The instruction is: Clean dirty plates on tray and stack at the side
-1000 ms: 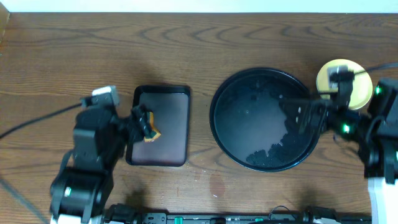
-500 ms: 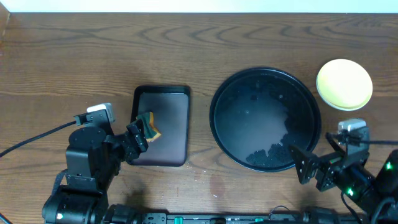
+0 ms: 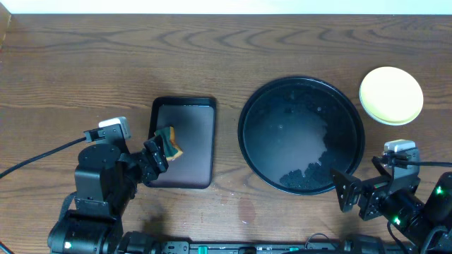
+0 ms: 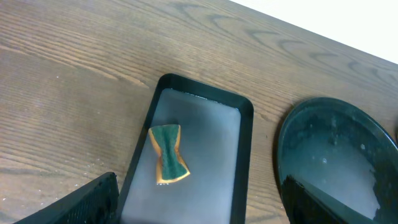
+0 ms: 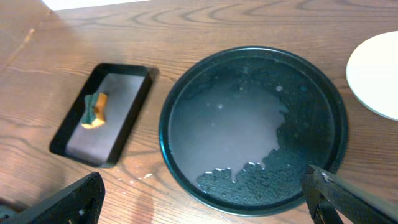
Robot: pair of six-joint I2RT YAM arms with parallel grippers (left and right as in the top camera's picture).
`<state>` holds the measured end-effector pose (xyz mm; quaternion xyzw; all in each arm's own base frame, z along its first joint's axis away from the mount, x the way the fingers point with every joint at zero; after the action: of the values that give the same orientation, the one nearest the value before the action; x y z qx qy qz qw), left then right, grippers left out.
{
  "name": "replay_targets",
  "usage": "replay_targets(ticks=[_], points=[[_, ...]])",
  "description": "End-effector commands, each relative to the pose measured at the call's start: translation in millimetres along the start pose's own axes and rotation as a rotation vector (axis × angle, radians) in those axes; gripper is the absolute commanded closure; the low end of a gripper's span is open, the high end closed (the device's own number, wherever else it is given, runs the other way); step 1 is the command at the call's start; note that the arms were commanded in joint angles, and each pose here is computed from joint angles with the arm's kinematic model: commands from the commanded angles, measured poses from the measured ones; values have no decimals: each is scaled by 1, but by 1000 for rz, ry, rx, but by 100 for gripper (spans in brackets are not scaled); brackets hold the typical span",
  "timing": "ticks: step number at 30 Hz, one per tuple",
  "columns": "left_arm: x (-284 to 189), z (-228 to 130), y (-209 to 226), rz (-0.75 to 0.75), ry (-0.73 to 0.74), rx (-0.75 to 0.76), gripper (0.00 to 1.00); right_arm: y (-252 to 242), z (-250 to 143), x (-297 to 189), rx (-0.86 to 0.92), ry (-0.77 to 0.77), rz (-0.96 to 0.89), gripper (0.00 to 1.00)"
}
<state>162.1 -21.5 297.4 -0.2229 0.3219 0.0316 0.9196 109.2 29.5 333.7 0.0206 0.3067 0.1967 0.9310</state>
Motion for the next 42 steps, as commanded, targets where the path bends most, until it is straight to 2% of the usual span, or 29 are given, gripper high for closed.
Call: replay_targets(ticks=[1,7,20,33,40,42], points=[[-1,1,0,4,-5,12,16,2,-4,-1,-41,11,-17,1],[-1,1,0,4,-5,12,15,10,-9,0,-163,-115,10,1],[-1,1,0,4,-5,12,15,-13,-61,64,-283,-559,-51,1],[-1,1,0,4,-5,12,15,-48,-86,119,-210,-696,-187,1],[-1,1,0,4,-5,12,15,-60,-89,118,-159,-676,-311,1],[-1,1,0,4,-5,12,15,-66,-97,123,-129,-616,-352,1]])
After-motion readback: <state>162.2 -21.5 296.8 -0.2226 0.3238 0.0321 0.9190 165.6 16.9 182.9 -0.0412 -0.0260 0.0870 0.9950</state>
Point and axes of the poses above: each gripper's point midway between its finger pads, its own x axis out along the fingers, its own y axis along the line the jaws close on, z = x × y, the point moved 8 cm from there along -x, back along the fingers, and after that the axes turned 8 degrees about -x, right-handed, at the moved point
